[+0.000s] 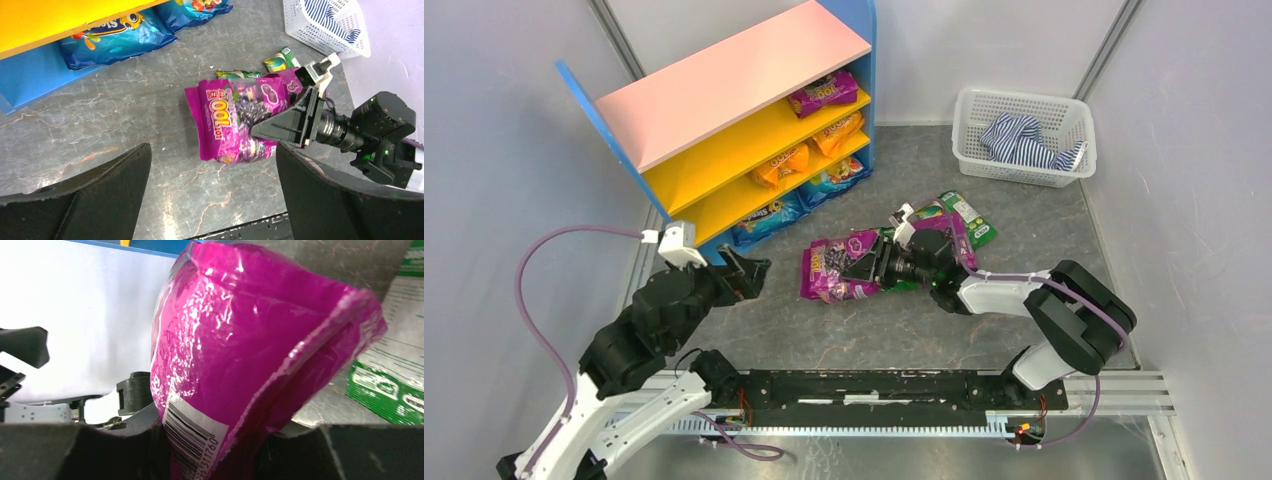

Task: Place and organize the candy bags onto the shelf

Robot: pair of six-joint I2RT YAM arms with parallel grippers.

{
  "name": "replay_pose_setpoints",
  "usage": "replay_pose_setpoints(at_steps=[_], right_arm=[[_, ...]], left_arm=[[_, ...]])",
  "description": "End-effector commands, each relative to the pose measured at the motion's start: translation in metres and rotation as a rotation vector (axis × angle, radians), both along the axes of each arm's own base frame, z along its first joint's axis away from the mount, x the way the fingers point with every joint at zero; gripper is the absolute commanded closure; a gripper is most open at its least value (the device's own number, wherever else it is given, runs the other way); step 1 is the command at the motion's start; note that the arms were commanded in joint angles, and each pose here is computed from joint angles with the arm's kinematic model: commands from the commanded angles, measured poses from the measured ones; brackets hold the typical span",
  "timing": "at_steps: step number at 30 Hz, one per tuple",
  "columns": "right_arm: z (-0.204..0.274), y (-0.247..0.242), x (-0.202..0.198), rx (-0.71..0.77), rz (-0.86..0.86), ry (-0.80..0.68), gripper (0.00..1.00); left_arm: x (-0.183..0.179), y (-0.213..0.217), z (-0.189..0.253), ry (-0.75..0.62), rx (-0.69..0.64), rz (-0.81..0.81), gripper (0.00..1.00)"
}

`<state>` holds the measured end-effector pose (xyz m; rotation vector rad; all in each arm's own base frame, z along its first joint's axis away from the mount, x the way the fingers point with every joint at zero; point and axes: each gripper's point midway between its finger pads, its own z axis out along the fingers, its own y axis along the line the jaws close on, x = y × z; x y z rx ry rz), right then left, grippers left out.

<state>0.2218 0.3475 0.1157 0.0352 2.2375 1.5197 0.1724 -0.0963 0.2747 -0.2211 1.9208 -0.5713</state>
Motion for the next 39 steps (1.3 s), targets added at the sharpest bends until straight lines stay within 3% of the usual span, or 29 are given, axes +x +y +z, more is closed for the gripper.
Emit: replay_pose_setpoints(at_steps=[1, 9, 21, 35, 39], right_arm=[[0.111, 0.025, 0.022, 0.239, -0.036, -0.208, 0.74], [0.212, 0.070, 0.046, 0.355, -0.152, -0.335, 0.74], [0.291, 0.117, 0.087, 0.531, -0.409, -0.407, 0.73], [0.302, 0.154, 0.153, 0.522, -0.690, -0.380, 0.67], [0.301, 0.165, 0.176, 0.475, -0.796, -0.387, 0.56]], left_arm=[[-0.014, 0.024, 0.008, -0.045, 0.016, 0.027, 0.00], [-0.023, 0.049, 0.014, -0.134, -0.103, 0.123, 0.00], [-0.030, 0.058, 0.017, -0.179, -0.155, 0.135, 0.03], [-0.034, 0.061, 0.019, -0.198, -0.182, 0.135, 0.03], [-0.033, 0.060, 0.019, -0.193, -0.175, 0.131, 0.03]])
